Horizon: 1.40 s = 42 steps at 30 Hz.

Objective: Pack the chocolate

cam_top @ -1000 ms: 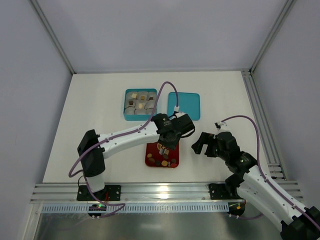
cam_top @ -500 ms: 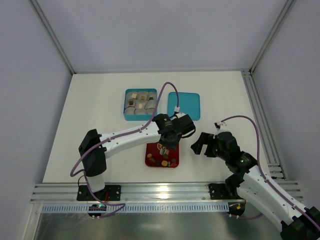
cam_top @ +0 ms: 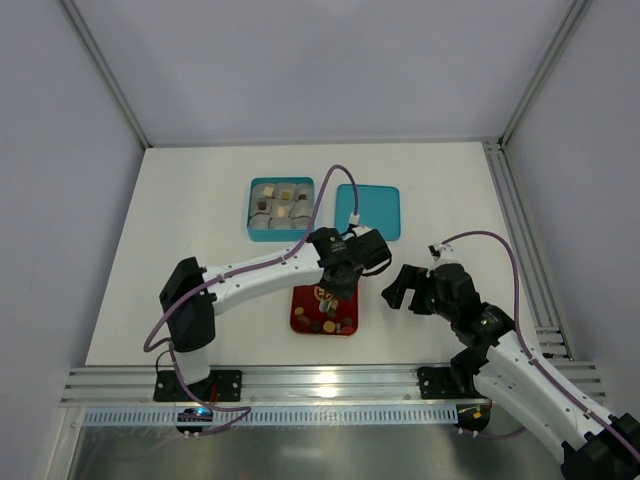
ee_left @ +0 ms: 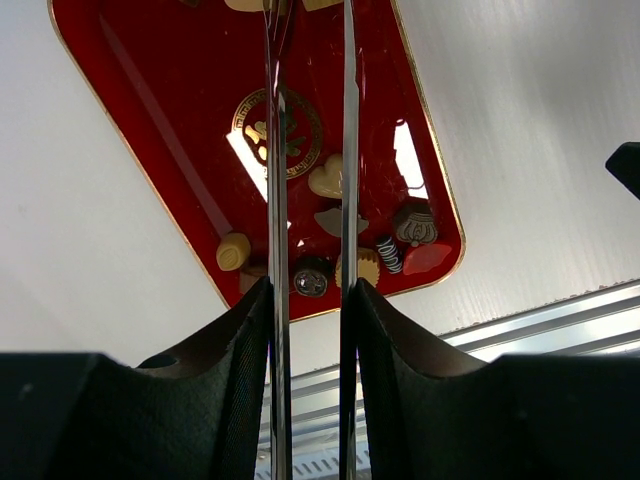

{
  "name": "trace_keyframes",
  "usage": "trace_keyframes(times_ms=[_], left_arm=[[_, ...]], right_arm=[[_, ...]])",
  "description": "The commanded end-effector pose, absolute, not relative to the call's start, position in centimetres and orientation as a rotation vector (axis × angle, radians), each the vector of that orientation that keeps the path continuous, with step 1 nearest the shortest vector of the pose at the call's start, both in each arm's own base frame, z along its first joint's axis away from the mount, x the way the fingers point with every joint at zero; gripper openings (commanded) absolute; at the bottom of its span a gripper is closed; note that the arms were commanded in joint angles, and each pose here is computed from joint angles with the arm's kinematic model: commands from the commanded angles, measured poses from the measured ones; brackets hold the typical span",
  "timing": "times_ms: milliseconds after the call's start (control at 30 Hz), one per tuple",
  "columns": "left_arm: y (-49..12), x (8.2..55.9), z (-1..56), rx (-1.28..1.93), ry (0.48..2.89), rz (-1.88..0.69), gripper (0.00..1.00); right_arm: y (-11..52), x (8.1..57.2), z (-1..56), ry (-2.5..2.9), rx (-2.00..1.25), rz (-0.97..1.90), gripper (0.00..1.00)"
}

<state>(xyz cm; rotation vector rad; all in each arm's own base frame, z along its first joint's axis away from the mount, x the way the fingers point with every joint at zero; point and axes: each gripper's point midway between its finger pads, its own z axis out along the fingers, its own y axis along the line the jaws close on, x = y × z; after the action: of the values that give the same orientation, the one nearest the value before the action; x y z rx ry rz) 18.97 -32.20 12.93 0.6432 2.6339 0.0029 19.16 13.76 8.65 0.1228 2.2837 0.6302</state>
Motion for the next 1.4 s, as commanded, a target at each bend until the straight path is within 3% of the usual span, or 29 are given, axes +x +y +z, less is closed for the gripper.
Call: trace_keyframes(times_ms=[0, 1367], left_arm=[[-33.1, 20.0, 14.0, 0.598, 2.594, -0.035, 0.36], [-31.2, 19.2, 16.0, 0.65, 2.582, -0.027, 0.31]], right_arm=[[14.2, 19.4, 9.1, 2.257, 0.098, 0.65, 1.0], [14.1, 19.6, 9.0, 2.259, 0.112, 0.647, 1.0]])
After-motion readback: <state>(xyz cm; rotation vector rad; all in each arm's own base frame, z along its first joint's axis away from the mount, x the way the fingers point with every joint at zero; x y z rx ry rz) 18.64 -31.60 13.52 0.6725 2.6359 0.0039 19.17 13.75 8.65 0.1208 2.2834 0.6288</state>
